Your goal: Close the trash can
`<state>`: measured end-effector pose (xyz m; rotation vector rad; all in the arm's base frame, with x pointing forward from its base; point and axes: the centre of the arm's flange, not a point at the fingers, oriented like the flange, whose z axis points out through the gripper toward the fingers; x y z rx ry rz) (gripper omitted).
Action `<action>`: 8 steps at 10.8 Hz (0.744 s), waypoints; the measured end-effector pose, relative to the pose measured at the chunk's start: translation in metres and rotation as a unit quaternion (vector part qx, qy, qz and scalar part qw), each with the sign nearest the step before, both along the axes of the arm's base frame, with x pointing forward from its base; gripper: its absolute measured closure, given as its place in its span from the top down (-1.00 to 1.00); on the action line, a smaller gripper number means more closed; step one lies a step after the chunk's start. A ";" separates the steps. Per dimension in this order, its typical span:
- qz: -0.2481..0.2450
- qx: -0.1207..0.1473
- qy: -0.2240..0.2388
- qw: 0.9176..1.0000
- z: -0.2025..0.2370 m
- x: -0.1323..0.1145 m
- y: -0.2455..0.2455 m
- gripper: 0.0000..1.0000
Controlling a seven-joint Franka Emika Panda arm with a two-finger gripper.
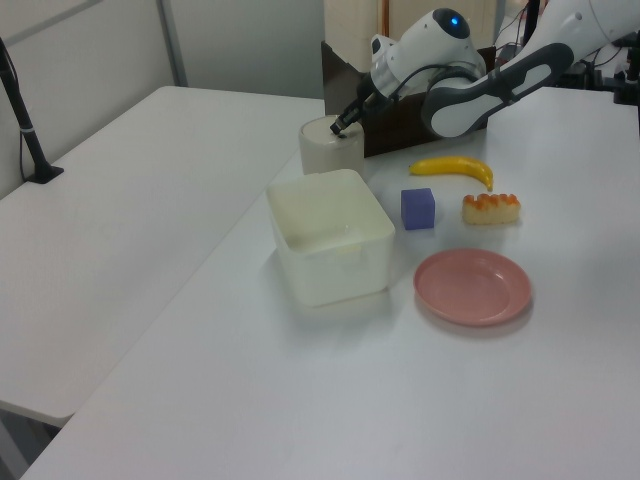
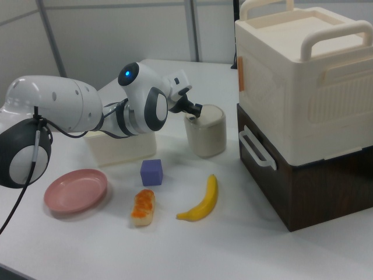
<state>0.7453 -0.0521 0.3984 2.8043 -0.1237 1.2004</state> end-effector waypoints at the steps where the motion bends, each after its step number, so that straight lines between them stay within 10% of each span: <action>1: -0.010 0.011 -0.004 1.000 0.003 0.000 -0.001 -0.98; 8: -0.056 0.057 -0.032 0.996 0.030 0.002 -0.015 -0.98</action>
